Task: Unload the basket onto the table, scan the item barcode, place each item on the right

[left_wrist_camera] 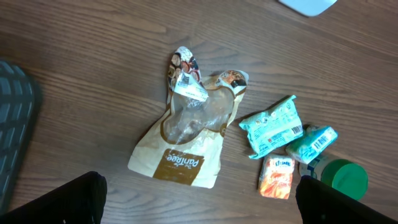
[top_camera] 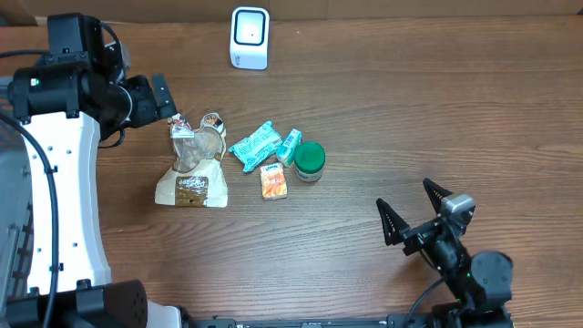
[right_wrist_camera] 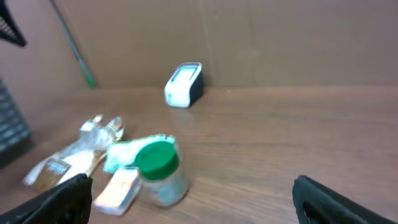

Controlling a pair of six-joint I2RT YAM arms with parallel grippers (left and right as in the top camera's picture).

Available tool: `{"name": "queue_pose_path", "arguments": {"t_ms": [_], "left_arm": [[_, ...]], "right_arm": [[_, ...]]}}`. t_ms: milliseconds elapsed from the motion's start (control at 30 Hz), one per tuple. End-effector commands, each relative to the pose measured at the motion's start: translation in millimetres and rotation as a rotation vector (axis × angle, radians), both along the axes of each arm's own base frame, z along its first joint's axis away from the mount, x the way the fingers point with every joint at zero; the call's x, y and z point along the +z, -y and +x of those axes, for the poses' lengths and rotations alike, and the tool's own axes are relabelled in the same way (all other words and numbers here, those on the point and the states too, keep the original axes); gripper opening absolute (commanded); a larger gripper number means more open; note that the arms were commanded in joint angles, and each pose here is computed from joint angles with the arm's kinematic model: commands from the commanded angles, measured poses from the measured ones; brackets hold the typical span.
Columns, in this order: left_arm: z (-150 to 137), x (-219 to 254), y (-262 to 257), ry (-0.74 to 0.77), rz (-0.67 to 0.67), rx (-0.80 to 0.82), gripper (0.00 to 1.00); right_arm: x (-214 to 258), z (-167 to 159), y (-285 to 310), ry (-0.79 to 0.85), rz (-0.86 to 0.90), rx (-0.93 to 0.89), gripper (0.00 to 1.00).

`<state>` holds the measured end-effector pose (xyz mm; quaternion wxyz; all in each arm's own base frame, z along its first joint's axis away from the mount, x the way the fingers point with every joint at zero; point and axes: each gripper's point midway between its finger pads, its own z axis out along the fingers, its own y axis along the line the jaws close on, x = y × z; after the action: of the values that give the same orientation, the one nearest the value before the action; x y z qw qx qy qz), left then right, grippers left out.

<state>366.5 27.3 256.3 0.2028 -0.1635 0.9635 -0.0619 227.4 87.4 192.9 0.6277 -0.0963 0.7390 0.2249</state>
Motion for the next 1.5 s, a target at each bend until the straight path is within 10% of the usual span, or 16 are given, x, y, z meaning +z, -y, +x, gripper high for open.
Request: {"name": "queue_pose_path", "arguments": {"t_ms": [0,367,667,800,900,1133,1467], "left_arm": [[-1.5,8.4,2.3,0.026,-0.010,-0.012,1.00],[-1.5,8.4,2.3,0.026,-0.010,-0.011,1.00],[-1.5,8.4,2.3,0.026,-0.010,-0.011,1.00],[-1.5,8.4,2.3,0.026,-0.010,-0.011,1.00],[-1.4,8.4,2.3,0.026,-0.010,-0.011,1.00],[-1.4,8.4,2.3,0.026,-0.010,-0.011,1.00],[-1.4,8.4,2.3,0.026,-0.010,-0.012,1.00]], "right_arm": [[53.5,4.1,-7.5,-0.037,0.001,0.045,1.00],[113.6,78.1,-32.3,-0.508,-0.038,0.118,1.00],[43.2,105.1,-105.6,-0.835,-0.171,0.289,1.00],[26.5,118.3,-127.9,-0.859,-0.134,0.339,1.00],[-2.0,134.1,-130.4,-0.876,-0.209,0.259,0.81],[-72.6,146.5,-132.3,-0.967,-0.378,-0.059,0.87],[-93.2,137.7,-158.9,-0.999,-0.385,0.021,0.93]]}}
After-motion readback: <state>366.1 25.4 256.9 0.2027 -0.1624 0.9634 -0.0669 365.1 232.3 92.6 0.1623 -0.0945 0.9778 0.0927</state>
